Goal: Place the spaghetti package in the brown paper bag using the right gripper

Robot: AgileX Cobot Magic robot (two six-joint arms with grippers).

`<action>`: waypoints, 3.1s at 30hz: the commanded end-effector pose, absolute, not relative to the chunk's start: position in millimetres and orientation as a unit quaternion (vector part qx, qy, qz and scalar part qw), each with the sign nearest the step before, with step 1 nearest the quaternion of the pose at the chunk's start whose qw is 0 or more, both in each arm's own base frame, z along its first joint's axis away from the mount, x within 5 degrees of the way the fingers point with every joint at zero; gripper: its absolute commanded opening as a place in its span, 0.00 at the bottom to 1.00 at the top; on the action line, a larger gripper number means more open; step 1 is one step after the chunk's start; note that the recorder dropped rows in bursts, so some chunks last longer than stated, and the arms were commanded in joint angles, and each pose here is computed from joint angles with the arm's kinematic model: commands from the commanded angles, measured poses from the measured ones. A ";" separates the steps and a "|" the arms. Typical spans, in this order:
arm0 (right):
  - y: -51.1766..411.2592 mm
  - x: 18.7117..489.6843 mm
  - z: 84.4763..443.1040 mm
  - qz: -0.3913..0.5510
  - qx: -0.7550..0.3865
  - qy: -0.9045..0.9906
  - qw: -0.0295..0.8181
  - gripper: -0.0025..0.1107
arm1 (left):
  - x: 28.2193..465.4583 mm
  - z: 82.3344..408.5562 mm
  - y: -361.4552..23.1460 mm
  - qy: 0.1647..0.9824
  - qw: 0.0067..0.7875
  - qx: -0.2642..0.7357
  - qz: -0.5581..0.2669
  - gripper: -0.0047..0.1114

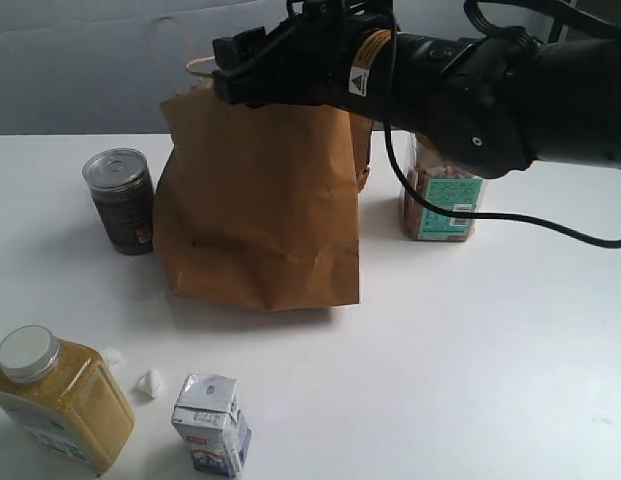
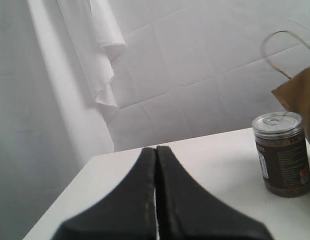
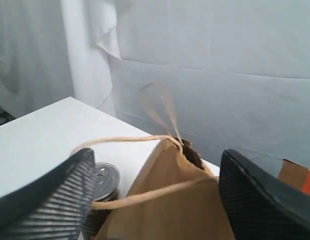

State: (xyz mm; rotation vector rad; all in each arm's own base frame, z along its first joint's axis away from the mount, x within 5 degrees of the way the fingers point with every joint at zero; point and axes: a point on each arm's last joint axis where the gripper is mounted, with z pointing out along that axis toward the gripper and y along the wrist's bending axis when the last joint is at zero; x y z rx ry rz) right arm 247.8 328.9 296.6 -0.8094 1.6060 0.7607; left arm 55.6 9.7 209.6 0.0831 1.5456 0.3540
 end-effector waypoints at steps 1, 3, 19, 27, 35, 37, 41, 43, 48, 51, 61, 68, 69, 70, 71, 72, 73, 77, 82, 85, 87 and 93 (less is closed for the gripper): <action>326.9 247.9 297.5 0.324 -0.340 0.681 0.562 0.60 | 55.6 208.7 9.8 0.693 0.703 0.034 0.157 0.04; 327.0 247.2 298.3 0.326 -0.338 0.681 0.562 0.59 | 55.6 208.7 9.8 0.693 0.703 0.034 0.157 0.04; 243.0 191.1 400.2 0.311 -0.307 0.664 0.606 0.05 | 55.6 208.7 9.8 0.693 0.703 0.034 0.157 0.04; 150.0 159.1 360.4 0.245 -0.278 0.693 0.619 0.02 | 55.6 208.7 9.8 0.693 0.703 0.034 0.157 0.04; 67.4 116.3 291.2 0.155 -0.214 0.726 0.635 0.02 | 55.6 208.7 9.8 0.693 0.703 0.034 0.157 0.04; 55.0 105.2 275.8 0.149 -0.189 0.730 0.640 0.02 | 55.6 208.7 9.8 0.693 0.703 0.034 0.157 0.04; 37.3 85.2 243.9 0.136 -0.153 0.731 0.651 0.02 | 55.6 208.7 9.8 0.693 0.703 0.034 0.157 0.04; 30.6 76.2 229.5 0.128 -0.141 0.729 0.658 0.02 | 55.6 208.7 9.8 0.693 0.703 0.034 0.157 0.04; 19.2 59.9 202.6 0.105 -0.117 0.728 0.667 0.02 | 55.6 208.7 9.8 0.693 0.703 0.034 0.157 0.04; 14.5 54.3 198.7 0.091 -0.102 0.725 0.675 0.02 | 55.6 208.7 9.8 0.693 0.703 0.034 0.157 0.04; 12.5 54.9 199.4 0.080 -0.086 0.724 0.679 0.02 | 55.6 208.5 9.8 0.693 0.702 0.034 0.157 0.04; 13.1 54.7 198.3 0.106 -0.063 0.731 0.671 0.02 | 55.6 208.5 9.8 0.693 0.702 0.034 0.157 0.04; 13.2 54.6 198.3 0.109 -0.061 0.731 0.671 0.02 | 55.6 208.5 9.8 0.693 0.702 0.034 0.157 0.04; 13.3 54.6 198.3 0.113 -0.058 0.732 0.670 0.02 | 55.6 208.5 9.8 0.693 0.702 0.034 0.157 0.04; 13.5 54.6 198.1 0.117 -0.055 0.733 0.668 0.02 | 55.6 208.5 9.8 0.693 0.702 0.034 0.157 0.04; 13.6 54.5 197.4 0.121 -0.051 0.735 0.665 0.02 | 55.6 208.5 9.8 0.693 0.702 0.034 0.157 0.04; 13.6 54.5 197.4 0.121 -0.051 0.735 0.665 0.02 | 55.6 208.5 9.8 0.693 0.702 0.034 0.157 0.04; 13.6 54.5 197.7 0.121 -0.051 0.734 0.666 0.02 | 55.6 208.5 9.8 0.693 0.702 0.034 0.157 0.04; 13.6 54.5 197.7 0.121 -0.051 0.734 0.666 0.02 | 55.6 208.5 9.8 0.693 0.702 0.034 0.157 0.04; 13.6 54.5 197.7 0.122 -0.050 0.734 0.666 0.02 | 55.6 208.5 9.8 0.693 0.702 0.034 0.157 0.04; 13.6 54.5 197.7 0.122 -0.050 0.734 0.666 0.02 | 55.6 208.5 9.8 0.693 0.702 0.034 0.157 0.04; 13.6 54.5 197.7 0.122 -0.050 0.734 0.666 0.02 | 55.6 208.5 9.8 0.693 0.702 0.034 0.157 0.04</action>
